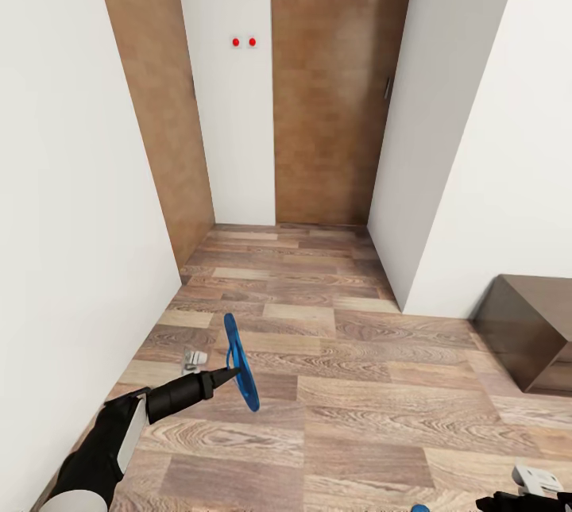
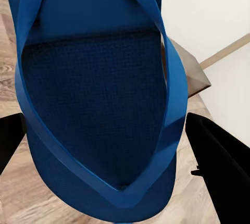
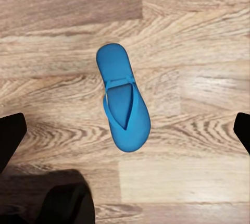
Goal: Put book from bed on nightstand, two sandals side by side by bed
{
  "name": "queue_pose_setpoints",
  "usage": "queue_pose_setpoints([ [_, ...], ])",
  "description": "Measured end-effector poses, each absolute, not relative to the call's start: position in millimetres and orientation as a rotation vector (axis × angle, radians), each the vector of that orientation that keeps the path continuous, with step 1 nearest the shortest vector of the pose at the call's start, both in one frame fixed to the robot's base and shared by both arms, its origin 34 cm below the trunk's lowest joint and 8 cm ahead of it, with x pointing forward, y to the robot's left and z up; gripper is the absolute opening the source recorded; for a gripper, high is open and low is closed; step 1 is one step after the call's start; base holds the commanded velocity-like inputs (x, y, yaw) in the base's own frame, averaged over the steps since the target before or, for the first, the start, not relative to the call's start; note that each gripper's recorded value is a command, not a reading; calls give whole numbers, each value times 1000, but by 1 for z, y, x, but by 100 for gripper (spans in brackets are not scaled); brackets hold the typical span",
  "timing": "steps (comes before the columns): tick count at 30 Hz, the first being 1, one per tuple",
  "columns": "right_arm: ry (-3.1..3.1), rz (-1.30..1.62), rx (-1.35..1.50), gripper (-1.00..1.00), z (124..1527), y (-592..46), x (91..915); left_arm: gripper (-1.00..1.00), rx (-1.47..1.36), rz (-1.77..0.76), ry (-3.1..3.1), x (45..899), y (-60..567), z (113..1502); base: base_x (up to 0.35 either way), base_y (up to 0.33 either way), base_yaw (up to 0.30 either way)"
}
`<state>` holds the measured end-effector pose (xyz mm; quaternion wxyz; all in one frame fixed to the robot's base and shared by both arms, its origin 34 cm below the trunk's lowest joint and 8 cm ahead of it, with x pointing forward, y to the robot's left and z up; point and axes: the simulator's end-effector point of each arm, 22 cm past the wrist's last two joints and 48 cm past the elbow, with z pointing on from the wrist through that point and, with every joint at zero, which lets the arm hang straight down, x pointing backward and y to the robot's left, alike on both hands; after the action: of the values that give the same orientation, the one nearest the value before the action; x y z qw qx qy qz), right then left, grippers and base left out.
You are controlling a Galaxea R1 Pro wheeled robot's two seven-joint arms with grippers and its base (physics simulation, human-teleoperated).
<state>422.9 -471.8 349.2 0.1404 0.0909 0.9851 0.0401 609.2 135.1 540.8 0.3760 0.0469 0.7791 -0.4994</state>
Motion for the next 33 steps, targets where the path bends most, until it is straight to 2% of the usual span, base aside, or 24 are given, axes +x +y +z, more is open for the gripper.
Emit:
queue_pose_setpoints([
  [33, 2840, 111, 245, 100, 289, -470, 415, -100, 108, -1280, 2013, 593, 135, 467, 0, 0, 0],
])
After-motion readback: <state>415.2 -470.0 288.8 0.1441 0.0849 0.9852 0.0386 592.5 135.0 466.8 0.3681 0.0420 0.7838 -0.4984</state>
